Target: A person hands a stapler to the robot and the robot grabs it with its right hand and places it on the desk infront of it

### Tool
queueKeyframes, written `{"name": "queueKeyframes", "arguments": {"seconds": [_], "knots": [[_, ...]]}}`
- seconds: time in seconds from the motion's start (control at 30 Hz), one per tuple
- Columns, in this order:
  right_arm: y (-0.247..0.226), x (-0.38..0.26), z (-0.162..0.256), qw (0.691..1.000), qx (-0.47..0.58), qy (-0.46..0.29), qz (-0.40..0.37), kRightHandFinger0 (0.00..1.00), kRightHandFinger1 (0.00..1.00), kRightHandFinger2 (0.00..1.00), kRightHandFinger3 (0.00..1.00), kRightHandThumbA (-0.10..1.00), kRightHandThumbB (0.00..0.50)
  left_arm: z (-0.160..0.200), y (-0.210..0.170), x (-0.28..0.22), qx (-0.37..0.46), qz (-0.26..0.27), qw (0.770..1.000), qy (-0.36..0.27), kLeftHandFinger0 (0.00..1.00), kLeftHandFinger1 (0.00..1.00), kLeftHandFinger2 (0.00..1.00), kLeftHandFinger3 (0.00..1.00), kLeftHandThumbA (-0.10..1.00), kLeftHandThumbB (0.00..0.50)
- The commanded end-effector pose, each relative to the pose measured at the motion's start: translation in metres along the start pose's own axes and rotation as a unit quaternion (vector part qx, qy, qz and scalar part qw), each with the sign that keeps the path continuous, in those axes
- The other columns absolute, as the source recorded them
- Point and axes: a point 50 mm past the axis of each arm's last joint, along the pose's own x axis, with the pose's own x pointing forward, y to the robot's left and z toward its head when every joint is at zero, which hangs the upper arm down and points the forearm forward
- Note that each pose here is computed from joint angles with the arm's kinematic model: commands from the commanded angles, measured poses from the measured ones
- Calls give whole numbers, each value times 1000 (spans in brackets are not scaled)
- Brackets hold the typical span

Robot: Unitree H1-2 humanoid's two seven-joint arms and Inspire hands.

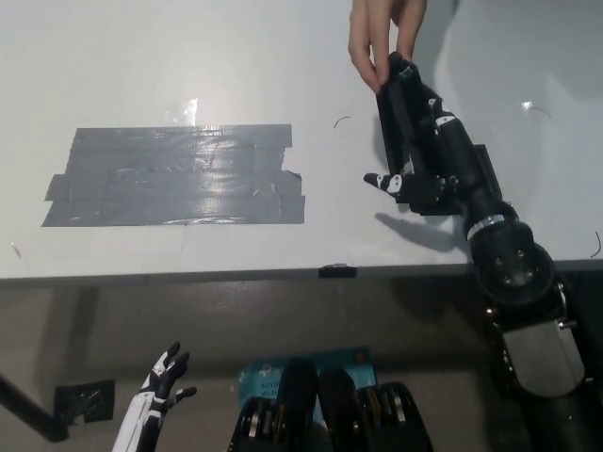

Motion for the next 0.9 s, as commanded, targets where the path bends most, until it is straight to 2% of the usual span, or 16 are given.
{"name": "queueKeyframes", "arguments": {"seconds": [0.0, 0.23, 0.27, 0.3, 0.33, 0.37, 0.4, 0.43, 0.47, 0.5, 0.53, 0.57, 0.6, 0.63, 0.67, 0.87], "knots": [[2, 19, 34, 999, -12, -45, -11, 1000, 1000, 1000, 1000, 1000, 338, 11, 2, 2, 2, -4, 1000, -28, 858, 1000, 1000, 1000, 1000, 465], [13, 36, 18, 1000, -13, -27, 3, 1000, 1000, 1000, 1000, 978, 322, 11, 2, -1, -1, -1, 1000, -27, 857, 998, 992, 1000, 1000, 448], [13, 39, 12, 1000, -12, -8, 3, 1000, 1000, 1000, 1000, 828, 312, 11, 2, 0, 0, 0, 1000, -28, 856, 996, 985, 1000, 1000, 453], [13, 40, 10, 1000, -8, 2, 2, 1000, 1000, 1000, 1000, 783, 309, 11, 2, 0, 0, 0, 1000, -28, 855, 996, 984, 1000, 1000, 454], [13, 41, 7, 1000, -9, 14, -5, 1000, 1000, 1000, 1000, 514, 304, 11, 2, 0, 1, 0, 1000, -28, 857, 995, 981, 1000, 1000, 455], [15, 45, 3, 998, -34, 34, -29, 768, 812, 925, 1000, 212, 297, 11, 3, 2, 3, 1, 1000, -30, 851, 991, 974, 1000, 1000, 452], [17, 46, -1, 996, -57, 48, -48, 281, 370, 458, 673, -59, 256, 11, 3, 1, 3, 2, 1000, -29, 850, 990, 970, 1000, 1000, 454], [18, 47, -4, 995, -67, 53, -57, 115, 199, 356, 657, -92, 276, 11, 3, 1, 2, 2, 1000, -28, 850, 990, 969, 1000, 1000, 454], [20, 46, -9, 993, -81, 57, -71, 23, 133, 307, 526, -98, 265, 10, 3, 0, 0, 1, 1000, -26, 848, 986, 965, 1000, 1000, 451], [21, 46, -14, 990, -94, 57, -83, 23, 133, 307, 526, -98, 265, 10, 2, -1, -1, 0, 1000, -25, 848, 986, 965, 1000, 1000, 451], [21, 46, -21, 989, -98, 60, -93, 5, 135, 371, 483, -100, 226, 10, 2, -1, 1, 0, 1000, -25, 848, 983, 961, 1000, 1000, 454], [18, 49, -28, 988, -95, 64, -103, 0, 200, 619, 610, -100, 194, 12, 3, 4, 2, -1, 1000, -30, 858, 972, 950, 1000, 1000, 457], [16, 50, -29, 988, -92, 62, -107, 0, 261, 754, 722, -100, 166, 13, 3, 6, 2, -2, 1000, -31, 854, 970, 947, 1000, 1000, 454], [15, 49, -32, 988, -88, 58, -111, 0, 314, 826, 822, -100, 161, 12, 3, 6, 2, -3, 1000, -30, 846, 972, 944, 1000, 1000, 455], [13, 48, -33, 988, -82, 53, -117, 30, 382, 847, 850, -100, 172, 11, 2, 6, 4, -6, 1000, -30, 838, 971, 942, 1000, 1000, 453], [7, 43, -35, 989, -54, 37, -136, 1, 371, 797, 824, -100, 191, 11, 1, 3, 7, -11, 1000, -26, 808, 927, 900, 1000, 1000, 449]]}}
